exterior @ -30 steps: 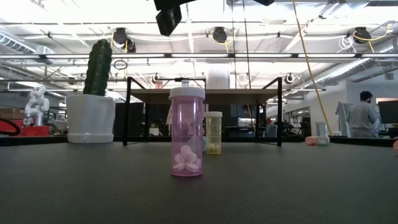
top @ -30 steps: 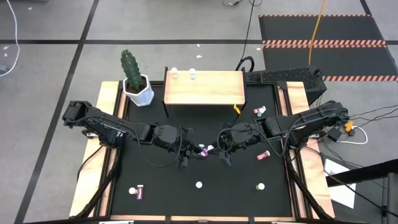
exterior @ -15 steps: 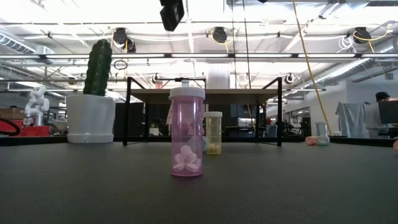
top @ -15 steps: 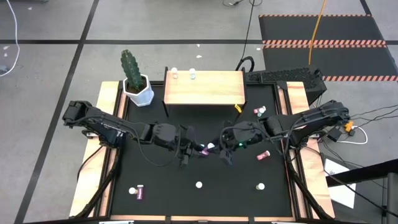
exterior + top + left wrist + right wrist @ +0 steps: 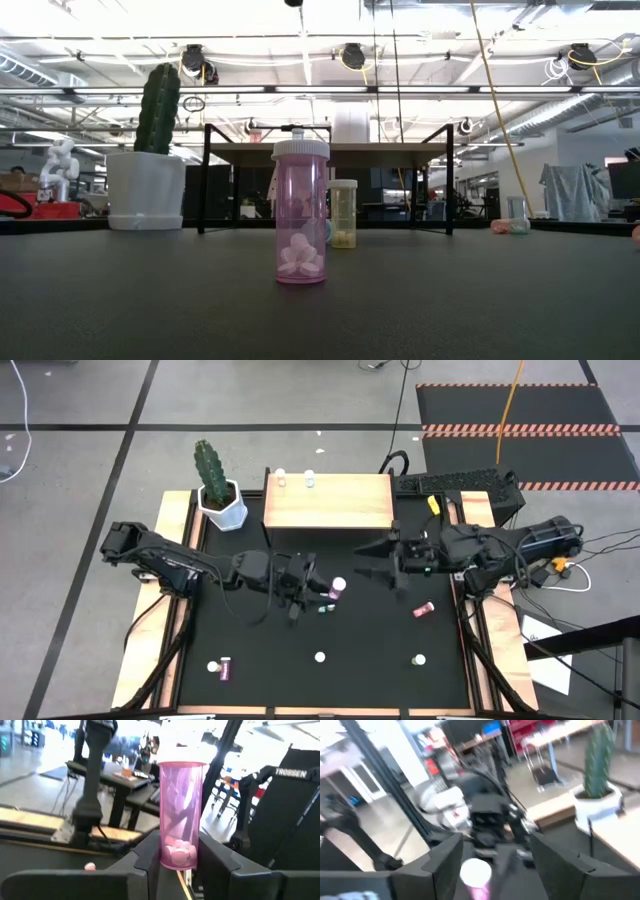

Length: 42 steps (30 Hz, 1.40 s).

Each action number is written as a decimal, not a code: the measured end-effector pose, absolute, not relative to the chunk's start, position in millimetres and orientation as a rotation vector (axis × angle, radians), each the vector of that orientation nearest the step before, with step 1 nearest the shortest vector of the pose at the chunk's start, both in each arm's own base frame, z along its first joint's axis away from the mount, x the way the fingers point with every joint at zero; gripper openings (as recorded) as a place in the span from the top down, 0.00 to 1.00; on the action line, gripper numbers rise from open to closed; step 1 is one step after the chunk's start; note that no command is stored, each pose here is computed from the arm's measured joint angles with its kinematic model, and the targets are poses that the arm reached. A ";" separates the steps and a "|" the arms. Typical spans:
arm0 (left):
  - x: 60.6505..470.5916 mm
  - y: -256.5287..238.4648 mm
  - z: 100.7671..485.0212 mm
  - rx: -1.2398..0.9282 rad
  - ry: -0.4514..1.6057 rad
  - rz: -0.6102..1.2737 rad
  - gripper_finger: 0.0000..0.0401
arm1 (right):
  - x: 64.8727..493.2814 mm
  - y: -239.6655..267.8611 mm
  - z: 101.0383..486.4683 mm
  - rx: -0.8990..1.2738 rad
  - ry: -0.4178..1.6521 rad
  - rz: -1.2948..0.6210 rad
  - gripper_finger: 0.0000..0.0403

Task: Pick and place medicine bottles onto shelf by color
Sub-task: Put the top pink pill bottle on the shelf

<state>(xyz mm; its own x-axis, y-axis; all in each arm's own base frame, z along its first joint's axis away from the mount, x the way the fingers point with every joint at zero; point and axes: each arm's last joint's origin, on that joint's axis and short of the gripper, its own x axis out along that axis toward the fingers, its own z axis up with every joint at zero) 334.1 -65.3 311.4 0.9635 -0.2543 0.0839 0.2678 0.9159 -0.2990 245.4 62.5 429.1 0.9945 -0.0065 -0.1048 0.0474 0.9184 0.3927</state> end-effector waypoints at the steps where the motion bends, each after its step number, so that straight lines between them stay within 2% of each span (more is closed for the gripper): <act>1: 334.3 -63.6 312.7 -0.312 -0.058 -0.265 0.75 | 245.6 64.3 430.6 0.391 0.087 -0.016 0.42; 8: 335.8 -50.0 318.6 -0.276 -0.129 -0.229 0.73 | 269.7 79.9 421.4 0.249 0.057 0.026 0.41; 17: 335.9 -46.7 319.4 -0.211 -0.142 -0.226 0.74 | 282.5 73.1 412.3 0.241 0.085 -0.017 0.41; 26: 335.7 -47.9 319.4 -0.147 -0.149 -0.228 0.73 | 287.4 68.1 407.9 0.248 0.111 -0.016 0.45; 33: 335.7 -47.9 319.4 -0.135 -0.150 -0.225 0.73 | 287.6 67.4 405.2 0.274 0.133 -0.023 0.53; 42: 335.9 -47.6 318.7 -0.130 -0.144 -0.222 0.73 | 287.5 67.3 402.2 0.314 0.163 -0.032 0.70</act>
<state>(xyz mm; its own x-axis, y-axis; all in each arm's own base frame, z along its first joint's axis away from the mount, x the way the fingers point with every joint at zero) 335.9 -47.6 318.7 0.9652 -0.2096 0.1566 0.2282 0.9672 -0.1119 287.5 67.3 402.2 0.9864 -0.0058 -0.1645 0.0565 0.9508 0.3048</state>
